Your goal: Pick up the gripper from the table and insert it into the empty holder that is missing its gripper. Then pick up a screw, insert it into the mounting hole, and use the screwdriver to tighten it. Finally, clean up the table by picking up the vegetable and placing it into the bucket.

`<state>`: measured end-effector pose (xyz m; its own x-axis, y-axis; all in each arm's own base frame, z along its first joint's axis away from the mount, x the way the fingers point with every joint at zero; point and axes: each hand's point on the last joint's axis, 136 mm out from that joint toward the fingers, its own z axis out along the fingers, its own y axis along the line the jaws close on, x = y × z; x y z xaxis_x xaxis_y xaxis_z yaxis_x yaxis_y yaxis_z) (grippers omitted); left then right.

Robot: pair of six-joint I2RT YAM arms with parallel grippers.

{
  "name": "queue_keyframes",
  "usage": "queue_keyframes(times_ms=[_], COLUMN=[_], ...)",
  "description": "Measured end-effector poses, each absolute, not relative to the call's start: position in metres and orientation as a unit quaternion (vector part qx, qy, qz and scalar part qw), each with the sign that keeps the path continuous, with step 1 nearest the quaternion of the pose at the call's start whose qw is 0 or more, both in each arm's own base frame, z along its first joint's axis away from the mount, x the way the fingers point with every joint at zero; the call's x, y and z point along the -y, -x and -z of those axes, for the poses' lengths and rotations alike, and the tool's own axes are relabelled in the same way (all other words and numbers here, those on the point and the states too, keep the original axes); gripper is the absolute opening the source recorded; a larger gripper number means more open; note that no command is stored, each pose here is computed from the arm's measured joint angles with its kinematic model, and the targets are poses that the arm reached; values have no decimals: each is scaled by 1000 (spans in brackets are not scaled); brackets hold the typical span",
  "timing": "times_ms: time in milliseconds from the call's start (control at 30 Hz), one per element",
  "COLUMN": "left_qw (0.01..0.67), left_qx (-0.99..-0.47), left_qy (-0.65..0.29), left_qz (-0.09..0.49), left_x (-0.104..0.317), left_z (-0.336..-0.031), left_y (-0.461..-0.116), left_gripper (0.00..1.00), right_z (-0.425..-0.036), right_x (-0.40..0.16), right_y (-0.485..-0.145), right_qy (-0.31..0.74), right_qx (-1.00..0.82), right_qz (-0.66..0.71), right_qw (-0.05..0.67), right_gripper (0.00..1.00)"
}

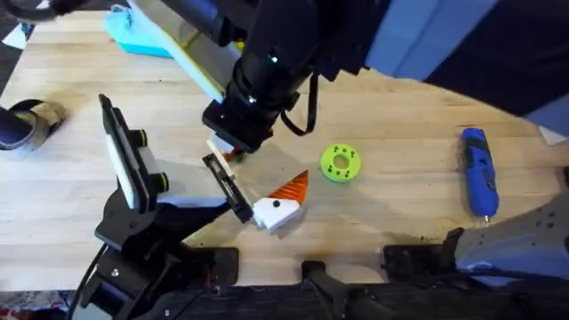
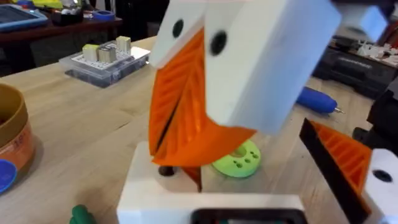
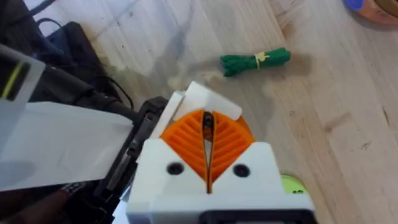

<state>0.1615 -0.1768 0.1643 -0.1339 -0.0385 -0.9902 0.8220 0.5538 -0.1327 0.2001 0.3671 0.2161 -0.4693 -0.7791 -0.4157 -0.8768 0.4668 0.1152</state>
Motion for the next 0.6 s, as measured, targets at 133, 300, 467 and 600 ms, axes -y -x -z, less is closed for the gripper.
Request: queue_keyframes(times_ms=[133,300,467,600], left_qw=[587,587,587,586], left_qx=[-658,-658,-658,-659], left_qy=[-298,-298,-298,-295], left_qz=[367,367,367,368], left_x=[177,177,177,177], left_z=[-164,-164,-164,-164], left_y=[-162,-162,-162,-162], left_gripper=[992,992,992,992], right_z=[-216,-216,-214,-212], right_x=[-367,-367,-367,-367], right_y=[-200,-201,-203,-204], right_qy=[492,492,491,491], right_qx=[-842,-842,-843,-844], right_qz=[-158,-156,-150,-149], right_qw=[154,155,157,157], right_gripper=[6,6,6,6])
